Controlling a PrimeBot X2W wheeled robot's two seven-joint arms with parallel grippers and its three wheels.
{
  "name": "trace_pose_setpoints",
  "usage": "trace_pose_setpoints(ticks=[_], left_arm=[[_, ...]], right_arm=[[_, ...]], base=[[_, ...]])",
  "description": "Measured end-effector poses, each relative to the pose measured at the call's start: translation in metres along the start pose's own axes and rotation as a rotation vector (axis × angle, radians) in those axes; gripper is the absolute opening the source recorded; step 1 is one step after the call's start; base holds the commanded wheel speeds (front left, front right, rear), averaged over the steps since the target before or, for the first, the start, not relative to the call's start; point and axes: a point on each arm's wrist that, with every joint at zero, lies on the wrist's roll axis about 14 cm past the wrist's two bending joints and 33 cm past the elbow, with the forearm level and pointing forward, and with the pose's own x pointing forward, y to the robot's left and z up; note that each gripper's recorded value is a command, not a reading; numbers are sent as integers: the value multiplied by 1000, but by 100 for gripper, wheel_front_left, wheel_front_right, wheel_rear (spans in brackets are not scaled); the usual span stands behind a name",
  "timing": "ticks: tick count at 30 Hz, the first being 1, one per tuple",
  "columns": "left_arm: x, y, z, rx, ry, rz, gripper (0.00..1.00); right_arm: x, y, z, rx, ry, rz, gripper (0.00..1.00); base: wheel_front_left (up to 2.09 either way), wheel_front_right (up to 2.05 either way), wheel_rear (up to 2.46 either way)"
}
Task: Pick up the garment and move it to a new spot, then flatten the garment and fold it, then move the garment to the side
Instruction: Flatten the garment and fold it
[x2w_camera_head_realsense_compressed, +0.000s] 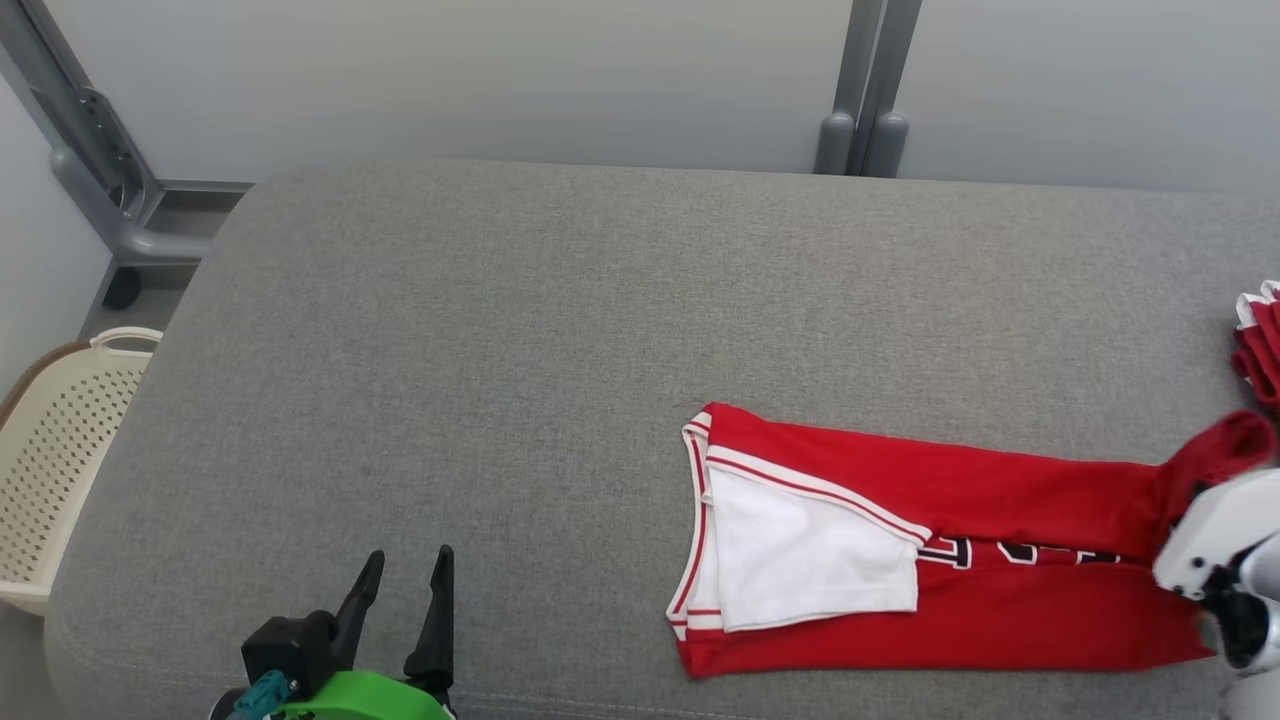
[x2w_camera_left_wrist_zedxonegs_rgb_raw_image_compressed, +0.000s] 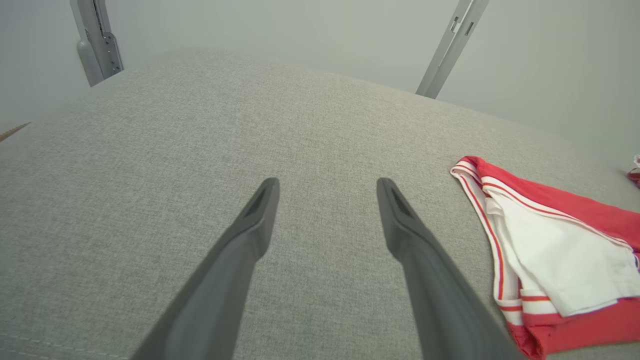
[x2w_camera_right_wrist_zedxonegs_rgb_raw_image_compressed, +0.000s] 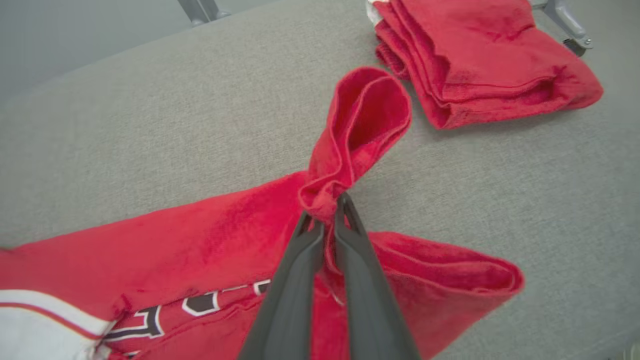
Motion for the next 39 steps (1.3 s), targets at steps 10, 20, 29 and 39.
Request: trace_pose_setpoints(ticks=[10,20,29,39], left_arm=[[2,3,3,3,-7,5,100],[-2,5,3,1,-11,15,100],[-7,10,3,-1,-10,34,100],[-11,12,-1,-12,-2,45,100]], right_arm=[[-12,131,-43,-82,147,403,0],[-25,211,-69,-125,209,629,0],[-26,246,-82,-148,242,716,0],[-26,269,-90,-169,265,761,0]], base=[[0,0,0],[0,0,0],[0,0,0],[0,0,0]])
